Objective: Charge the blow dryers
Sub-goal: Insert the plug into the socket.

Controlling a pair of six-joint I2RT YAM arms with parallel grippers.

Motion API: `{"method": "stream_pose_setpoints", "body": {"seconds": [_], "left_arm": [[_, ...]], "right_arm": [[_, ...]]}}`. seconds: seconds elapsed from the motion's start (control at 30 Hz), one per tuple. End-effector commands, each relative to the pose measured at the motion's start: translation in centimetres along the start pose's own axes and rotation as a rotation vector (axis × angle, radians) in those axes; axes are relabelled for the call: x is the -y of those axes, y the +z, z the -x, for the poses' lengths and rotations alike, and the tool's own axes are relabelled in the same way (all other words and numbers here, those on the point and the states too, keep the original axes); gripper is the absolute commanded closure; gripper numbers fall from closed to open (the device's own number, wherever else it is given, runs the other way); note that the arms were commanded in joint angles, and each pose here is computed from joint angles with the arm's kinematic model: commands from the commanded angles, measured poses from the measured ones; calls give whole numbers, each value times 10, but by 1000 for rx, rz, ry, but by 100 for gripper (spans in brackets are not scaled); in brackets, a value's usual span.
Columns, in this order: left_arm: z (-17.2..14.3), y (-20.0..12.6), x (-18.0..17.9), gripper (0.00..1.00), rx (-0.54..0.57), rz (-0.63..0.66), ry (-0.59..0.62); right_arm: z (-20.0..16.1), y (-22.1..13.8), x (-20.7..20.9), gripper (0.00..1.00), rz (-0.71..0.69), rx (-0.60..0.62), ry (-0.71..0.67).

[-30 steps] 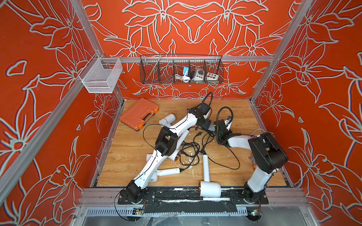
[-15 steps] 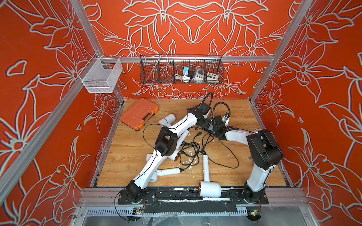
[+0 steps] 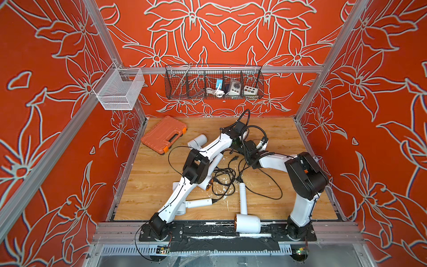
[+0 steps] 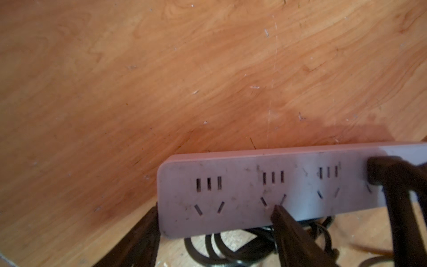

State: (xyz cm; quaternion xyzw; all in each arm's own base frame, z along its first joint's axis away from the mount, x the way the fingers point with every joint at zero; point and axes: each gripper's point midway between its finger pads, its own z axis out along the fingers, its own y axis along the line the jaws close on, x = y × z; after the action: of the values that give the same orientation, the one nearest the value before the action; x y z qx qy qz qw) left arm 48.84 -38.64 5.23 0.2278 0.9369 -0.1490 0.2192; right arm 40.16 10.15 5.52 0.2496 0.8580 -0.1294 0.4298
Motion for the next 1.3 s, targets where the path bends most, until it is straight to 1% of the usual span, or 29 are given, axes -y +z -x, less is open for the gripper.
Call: {"method": "stream_pose_setpoints", "body": {"seconds": [0.0,0.13,0.23,0.37,0.57,0.7,0.83,1.03,1.27], "left_arm": [[-19,2,-6,26,-71,11,-9],[-18,-1,-6,26,-68,11,-6],[-16,-3,-7,26,-64,12,-8],[-15,-3,-7,26,-63,-1,-17],[-12,-7,-7,26,-54,-9,-17],[-10,-10,-12,26,-53,-16,-29],[-8,-12,-13,26,-47,-19,-35],[-9,-11,-13,26,-49,-23,-36],[6,-29,-23,25,-4,-12,-60]], "right_arm": [[-92,-7,38,100,-65,-266,-180],[-101,-10,32,100,-63,-349,-229],[-108,-14,32,100,-70,-401,-230],[-117,-16,35,100,-54,-434,-204],[-111,-15,29,100,-72,-445,-260],[-96,-11,29,100,-79,-445,-266],[-65,-6,20,100,-107,-406,-347],[-34,6,5,100,-111,-350,-413],[-8,31,8,100,-133,-297,-437]]}}
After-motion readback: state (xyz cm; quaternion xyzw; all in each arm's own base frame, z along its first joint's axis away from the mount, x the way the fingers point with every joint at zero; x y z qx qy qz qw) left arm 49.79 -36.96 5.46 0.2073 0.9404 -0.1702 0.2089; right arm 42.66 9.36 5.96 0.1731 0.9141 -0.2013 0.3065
